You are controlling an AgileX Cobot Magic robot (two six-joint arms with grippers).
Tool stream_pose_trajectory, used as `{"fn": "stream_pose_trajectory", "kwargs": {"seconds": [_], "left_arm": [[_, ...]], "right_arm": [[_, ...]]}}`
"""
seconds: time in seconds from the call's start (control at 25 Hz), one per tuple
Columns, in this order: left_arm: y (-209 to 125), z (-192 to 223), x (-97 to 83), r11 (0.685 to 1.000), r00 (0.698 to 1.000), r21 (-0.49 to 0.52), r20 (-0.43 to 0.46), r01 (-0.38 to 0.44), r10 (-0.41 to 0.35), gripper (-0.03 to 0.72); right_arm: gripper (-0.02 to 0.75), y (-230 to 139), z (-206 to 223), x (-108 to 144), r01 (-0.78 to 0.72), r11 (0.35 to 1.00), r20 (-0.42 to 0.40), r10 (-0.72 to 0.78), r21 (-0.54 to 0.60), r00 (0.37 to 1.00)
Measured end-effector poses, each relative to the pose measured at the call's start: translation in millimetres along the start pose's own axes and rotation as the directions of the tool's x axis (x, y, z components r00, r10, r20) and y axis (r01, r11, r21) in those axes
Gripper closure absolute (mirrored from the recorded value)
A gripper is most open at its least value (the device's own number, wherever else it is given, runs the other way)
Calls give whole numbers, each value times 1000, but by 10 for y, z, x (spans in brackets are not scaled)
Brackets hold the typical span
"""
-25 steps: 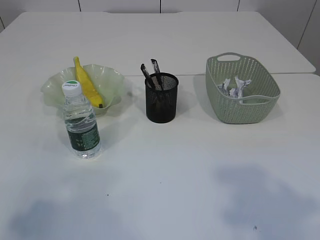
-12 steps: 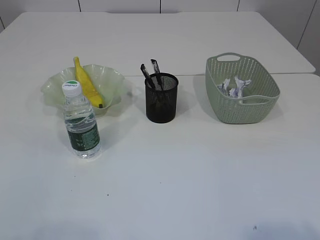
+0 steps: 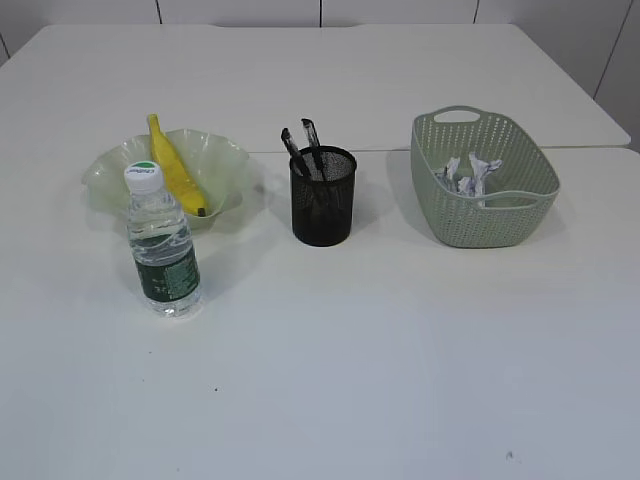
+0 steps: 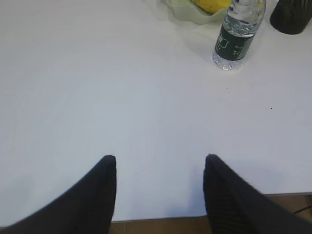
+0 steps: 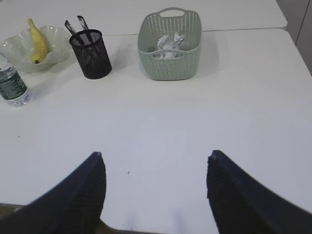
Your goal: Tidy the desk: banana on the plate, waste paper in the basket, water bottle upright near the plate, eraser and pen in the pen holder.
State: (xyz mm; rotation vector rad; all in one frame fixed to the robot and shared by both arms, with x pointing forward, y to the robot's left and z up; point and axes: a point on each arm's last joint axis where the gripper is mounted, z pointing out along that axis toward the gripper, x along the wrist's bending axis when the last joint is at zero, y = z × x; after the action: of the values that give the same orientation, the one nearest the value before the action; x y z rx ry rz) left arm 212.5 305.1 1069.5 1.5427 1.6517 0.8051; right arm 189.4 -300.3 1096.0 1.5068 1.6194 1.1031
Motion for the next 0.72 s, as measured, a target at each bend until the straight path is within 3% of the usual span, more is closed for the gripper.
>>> {"fn": "stream_pose_trajectory", "kwargs": {"seconds": [0.24, 0.72], "left_arm": [[-71, 84, 5, 999, 1000, 29, -1, -14, 14, 288], [-95, 157, 10, 999, 1000, 34, -5, -30, 30, 293]], "right_arm": [[252, -202, 277, 18, -20, 993, -38, 24, 116, 999], [252, -417, 537, -9, -23, 972, -26, 30, 232, 999]]}}
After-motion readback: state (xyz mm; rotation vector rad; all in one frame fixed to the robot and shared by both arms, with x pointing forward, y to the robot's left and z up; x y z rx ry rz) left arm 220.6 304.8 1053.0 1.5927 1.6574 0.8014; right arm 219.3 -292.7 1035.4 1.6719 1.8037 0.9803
